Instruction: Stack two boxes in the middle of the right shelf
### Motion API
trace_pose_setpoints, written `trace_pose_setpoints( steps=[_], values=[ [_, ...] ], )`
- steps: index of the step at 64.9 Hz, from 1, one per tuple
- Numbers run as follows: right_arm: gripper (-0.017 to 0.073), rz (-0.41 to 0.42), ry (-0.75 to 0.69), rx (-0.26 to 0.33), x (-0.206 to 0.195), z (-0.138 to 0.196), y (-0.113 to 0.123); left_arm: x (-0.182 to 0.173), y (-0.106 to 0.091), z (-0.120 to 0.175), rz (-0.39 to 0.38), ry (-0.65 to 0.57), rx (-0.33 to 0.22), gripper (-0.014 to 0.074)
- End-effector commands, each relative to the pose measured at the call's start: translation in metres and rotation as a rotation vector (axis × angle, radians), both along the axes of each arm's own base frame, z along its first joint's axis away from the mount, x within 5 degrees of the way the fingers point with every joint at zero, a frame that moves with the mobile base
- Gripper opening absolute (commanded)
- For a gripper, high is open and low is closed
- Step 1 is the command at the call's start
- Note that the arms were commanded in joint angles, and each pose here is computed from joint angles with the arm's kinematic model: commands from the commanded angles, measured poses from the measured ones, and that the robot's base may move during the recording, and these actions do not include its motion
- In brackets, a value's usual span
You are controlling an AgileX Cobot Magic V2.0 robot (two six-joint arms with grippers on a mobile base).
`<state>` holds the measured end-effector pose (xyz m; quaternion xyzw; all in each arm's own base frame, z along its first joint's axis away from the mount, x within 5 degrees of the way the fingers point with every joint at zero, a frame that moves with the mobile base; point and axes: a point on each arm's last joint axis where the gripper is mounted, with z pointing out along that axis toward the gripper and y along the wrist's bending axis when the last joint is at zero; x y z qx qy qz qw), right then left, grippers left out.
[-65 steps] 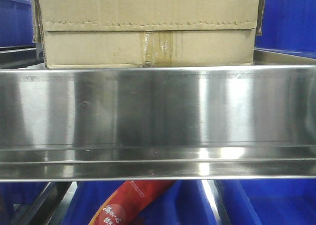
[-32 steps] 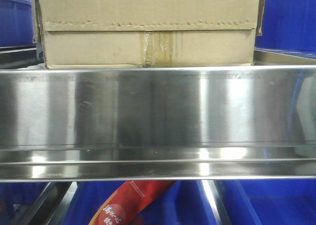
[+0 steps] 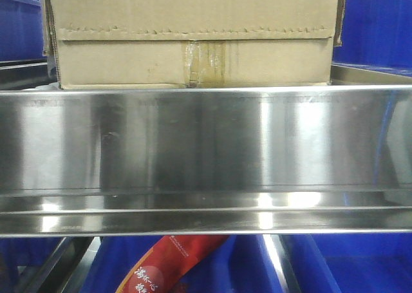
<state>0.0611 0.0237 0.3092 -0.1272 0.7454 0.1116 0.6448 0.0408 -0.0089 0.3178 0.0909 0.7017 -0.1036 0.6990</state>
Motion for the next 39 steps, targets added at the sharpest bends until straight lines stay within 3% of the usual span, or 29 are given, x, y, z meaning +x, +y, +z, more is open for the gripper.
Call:
trace_pose_setpoints(
  steps=[1, 11, 20, 28, 39],
  values=[
    [-0.0167, -0.009, -0.032, -0.002, 0.000, 0.002, -0.001, -0.001, 0.000, 0.002, -0.004, -0.021, -0.012, -0.0111],
    [-0.0167, -0.009, -0.032, -0.002, 0.000, 0.002, -0.001, 0.000, 0.001, 0.001, 0.034, -0.021, -0.012, -0.0111],
    [-0.0167, -0.009, -0.032, -0.002, 0.000, 0.002, -0.001, -0.003, 0.006, -0.010, 0.150, -0.044, -0.015, -0.0111],
    [-0.0167, -0.009, -0.032, -0.002, 0.000, 0.002, -0.001, -0.002, 0.009, -0.034, 0.243, -0.069, -0.028, -0.0111],
    [-0.0167, -0.009, -0.032, -0.002, 0.000, 0.002, -0.001, 0.009, 0.011, -0.076, 0.311, -0.124, -0.057, -0.0111]
  ],
)
